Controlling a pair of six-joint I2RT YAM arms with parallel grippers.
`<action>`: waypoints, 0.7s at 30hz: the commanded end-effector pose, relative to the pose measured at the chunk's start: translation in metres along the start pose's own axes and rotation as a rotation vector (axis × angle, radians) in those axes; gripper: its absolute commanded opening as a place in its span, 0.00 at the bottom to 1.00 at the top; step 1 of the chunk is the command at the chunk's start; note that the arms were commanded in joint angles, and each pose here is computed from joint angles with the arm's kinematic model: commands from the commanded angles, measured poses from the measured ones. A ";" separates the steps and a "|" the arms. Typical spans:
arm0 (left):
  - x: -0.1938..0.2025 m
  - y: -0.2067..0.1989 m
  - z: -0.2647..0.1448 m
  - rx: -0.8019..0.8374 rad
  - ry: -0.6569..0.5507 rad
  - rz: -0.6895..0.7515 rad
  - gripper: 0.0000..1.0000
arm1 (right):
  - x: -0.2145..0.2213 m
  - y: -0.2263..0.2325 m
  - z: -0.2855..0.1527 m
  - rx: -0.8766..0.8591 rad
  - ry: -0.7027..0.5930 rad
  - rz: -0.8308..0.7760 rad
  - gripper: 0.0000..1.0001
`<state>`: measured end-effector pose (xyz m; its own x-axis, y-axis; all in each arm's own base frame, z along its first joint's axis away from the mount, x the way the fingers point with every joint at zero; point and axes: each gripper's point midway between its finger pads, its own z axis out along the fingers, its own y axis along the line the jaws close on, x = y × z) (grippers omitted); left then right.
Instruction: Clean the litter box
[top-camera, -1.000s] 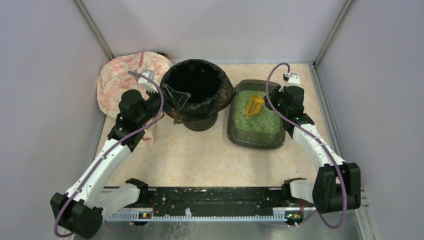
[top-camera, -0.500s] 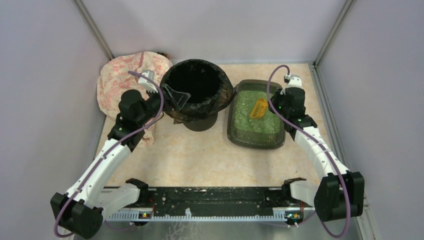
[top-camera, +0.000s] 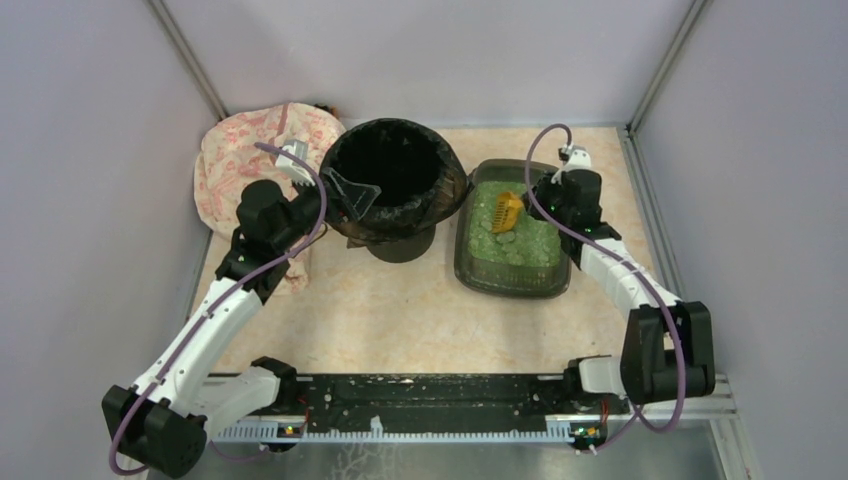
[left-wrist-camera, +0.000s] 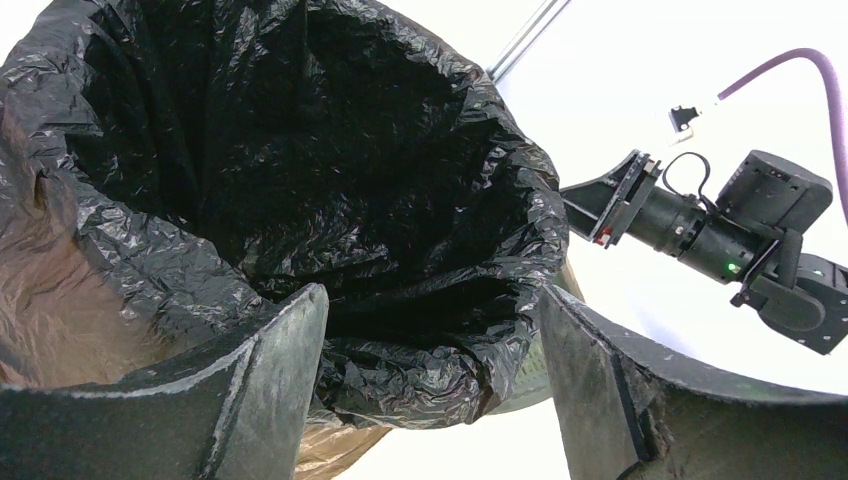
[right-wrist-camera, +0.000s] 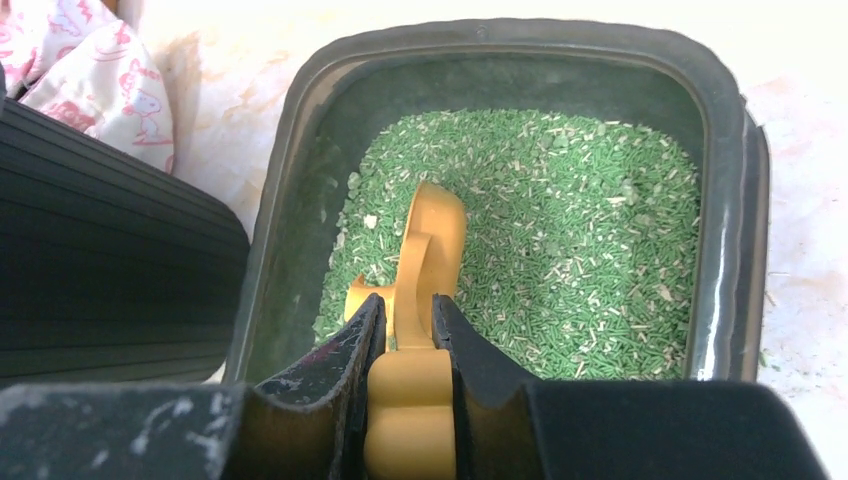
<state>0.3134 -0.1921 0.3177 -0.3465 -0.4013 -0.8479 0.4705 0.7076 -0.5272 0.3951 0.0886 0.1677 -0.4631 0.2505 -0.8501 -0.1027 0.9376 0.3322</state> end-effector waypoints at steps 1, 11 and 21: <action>0.012 0.006 0.001 -0.005 0.037 -0.020 0.83 | 0.038 -0.001 0.007 -0.083 0.102 0.081 0.00; 0.016 0.003 0.006 0.025 0.059 -0.042 0.83 | 0.064 -0.023 0.011 -0.193 0.152 0.311 0.00; 0.019 -0.001 0.009 0.054 0.074 -0.058 0.83 | 0.074 -0.030 0.013 -0.331 0.116 0.493 0.00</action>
<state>0.3152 -0.2011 0.3193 -0.3662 -0.4065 -0.8370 0.5073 0.6669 -0.5458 0.3930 0.0679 0.1078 -0.5372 0.5851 -0.6075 -0.1089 0.6662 0.7378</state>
